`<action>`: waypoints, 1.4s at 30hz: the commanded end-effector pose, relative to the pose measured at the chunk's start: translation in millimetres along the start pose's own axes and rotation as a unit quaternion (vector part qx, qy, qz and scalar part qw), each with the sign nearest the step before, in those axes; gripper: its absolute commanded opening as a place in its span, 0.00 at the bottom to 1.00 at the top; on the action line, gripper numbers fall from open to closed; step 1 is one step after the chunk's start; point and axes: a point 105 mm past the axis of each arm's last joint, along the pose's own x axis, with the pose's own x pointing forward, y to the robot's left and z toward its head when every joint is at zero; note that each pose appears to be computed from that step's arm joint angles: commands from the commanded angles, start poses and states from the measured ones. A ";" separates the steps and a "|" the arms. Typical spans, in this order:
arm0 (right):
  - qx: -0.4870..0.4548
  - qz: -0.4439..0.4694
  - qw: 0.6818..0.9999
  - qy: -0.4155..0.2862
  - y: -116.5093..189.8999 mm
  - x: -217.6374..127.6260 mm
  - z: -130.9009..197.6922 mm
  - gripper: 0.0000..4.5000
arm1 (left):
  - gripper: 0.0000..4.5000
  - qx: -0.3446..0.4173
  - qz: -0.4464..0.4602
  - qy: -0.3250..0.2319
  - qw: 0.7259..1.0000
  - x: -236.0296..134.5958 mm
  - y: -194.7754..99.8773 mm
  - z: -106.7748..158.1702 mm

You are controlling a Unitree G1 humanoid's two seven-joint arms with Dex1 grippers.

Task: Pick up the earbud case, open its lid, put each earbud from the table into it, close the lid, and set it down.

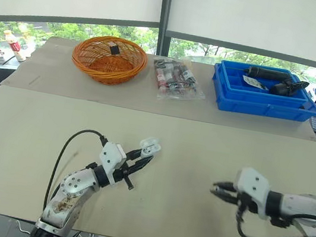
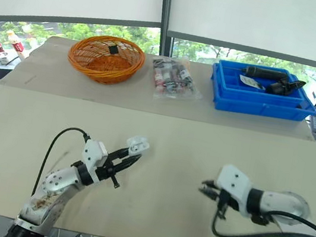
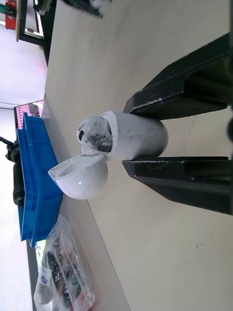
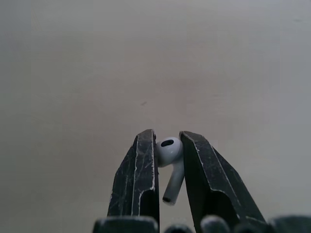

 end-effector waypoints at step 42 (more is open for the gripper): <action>-0.075 0.155 0.978 0.119 11.0 -34.1 -59.4 0.31 | 0.12 0.006 -0.005 0.004 1.000 -8.9 -9.4 16.4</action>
